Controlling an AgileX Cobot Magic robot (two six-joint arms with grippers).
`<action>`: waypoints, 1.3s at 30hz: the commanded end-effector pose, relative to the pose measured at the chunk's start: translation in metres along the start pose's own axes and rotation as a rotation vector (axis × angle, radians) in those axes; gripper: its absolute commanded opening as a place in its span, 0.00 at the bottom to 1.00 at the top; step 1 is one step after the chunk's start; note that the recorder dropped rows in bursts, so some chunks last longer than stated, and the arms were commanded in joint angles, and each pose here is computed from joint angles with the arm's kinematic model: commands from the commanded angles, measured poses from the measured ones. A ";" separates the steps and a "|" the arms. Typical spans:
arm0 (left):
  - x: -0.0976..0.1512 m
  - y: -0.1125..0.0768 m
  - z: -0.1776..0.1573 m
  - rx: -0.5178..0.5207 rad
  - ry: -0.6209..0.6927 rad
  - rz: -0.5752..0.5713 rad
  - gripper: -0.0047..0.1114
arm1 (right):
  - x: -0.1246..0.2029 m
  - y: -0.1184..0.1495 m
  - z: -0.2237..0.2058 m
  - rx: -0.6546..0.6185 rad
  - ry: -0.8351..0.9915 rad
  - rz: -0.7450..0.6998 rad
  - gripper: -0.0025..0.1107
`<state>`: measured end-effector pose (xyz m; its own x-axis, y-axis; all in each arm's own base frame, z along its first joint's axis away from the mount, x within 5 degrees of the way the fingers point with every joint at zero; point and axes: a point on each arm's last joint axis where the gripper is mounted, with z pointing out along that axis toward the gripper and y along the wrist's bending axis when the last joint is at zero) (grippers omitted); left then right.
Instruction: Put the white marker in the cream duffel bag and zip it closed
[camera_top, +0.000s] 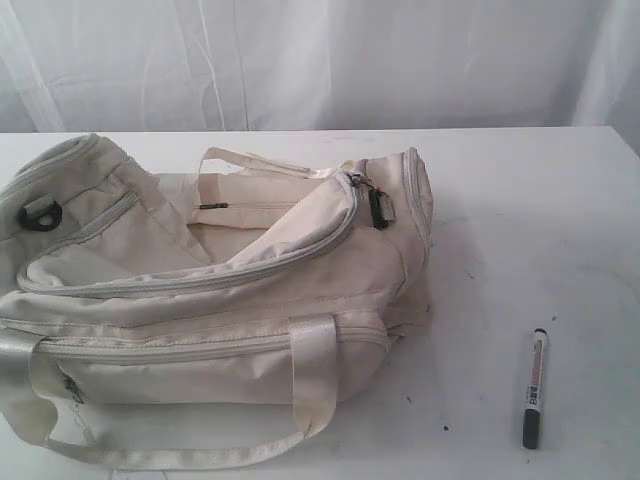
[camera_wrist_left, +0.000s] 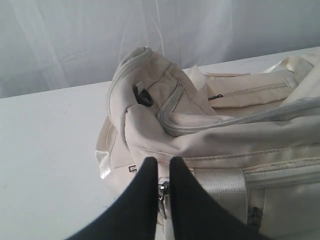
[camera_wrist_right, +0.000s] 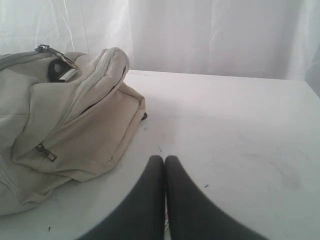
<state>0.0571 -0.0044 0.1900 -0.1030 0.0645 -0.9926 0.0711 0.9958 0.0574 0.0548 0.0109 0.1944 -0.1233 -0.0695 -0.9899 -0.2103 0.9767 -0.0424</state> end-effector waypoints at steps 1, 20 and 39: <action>0.001 0.000 0.000 -0.003 0.000 0.000 0.18 | 0.001 0.000 0.000 0.003 -0.007 -0.009 0.02; 0.001 0.000 0.000 -0.003 0.000 0.000 0.18 | -0.013 0.000 -0.001 -0.021 -0.157 0.228 0.02; 0.001 0.000 0.000 -0.004 -0.006 0.000 0.18 | -0.054 -0.001 -0.018 -0.215 -0.625 0.666 0.02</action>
<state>0.0571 -0.0044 0.1901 -0.1012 0.0644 -0.9928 0.0708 0.9958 0.0574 0.0457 0.0109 0.2476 0.2149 0.6652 -0.7151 -0.4442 0.7186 0.5351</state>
